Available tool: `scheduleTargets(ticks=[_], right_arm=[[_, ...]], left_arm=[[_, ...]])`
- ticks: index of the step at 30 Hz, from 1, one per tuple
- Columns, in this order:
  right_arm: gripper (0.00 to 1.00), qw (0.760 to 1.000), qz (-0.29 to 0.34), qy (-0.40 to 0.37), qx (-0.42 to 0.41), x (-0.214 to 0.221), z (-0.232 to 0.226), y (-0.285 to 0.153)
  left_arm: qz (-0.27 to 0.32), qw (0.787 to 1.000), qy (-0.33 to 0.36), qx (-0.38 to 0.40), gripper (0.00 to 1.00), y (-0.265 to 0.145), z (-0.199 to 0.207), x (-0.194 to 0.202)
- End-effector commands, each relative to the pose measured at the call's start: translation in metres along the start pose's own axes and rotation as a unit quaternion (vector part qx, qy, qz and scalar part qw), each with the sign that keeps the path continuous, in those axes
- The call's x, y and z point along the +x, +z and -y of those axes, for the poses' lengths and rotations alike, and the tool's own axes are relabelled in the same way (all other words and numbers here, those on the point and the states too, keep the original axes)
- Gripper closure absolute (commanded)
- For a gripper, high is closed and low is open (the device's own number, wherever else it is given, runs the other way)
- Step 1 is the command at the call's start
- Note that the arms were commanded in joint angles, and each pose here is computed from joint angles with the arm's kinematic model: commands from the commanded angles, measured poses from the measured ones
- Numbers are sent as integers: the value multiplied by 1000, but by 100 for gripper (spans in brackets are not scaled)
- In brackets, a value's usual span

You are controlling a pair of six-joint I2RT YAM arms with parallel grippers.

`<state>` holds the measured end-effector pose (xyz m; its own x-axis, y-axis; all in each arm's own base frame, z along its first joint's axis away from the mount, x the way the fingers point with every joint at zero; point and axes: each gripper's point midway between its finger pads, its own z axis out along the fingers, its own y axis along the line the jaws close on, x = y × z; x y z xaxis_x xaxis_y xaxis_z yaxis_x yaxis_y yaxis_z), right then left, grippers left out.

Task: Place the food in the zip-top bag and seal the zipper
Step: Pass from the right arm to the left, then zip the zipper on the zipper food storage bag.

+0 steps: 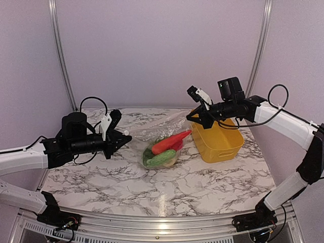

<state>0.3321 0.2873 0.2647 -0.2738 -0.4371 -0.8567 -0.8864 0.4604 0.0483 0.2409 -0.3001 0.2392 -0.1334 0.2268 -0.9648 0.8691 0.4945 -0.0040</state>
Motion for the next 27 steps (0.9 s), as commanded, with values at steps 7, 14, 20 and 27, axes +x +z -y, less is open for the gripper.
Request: scheduleTargets(ticks=[7, 14, 20, 27], right_arm=[[87, 1000, 7, -10, -21, -27, -13, -7], [52, 988, -11, -147, -54, -80, -102, 20], [47, 978, -10, -183, -105, -92, -153, 58], [46, 971, 5, -194, -142, -104, -185, 70]], left_arm=[[34, 999, 28, 12, 100, -5, 2, -28], [13, 994, 103, 47, 100, 5, 11, -43], [-17, 985, 160, 58, 100, 2, 18, -32], [-13, 985, 162, 58, 100, -7, 21, -34]])
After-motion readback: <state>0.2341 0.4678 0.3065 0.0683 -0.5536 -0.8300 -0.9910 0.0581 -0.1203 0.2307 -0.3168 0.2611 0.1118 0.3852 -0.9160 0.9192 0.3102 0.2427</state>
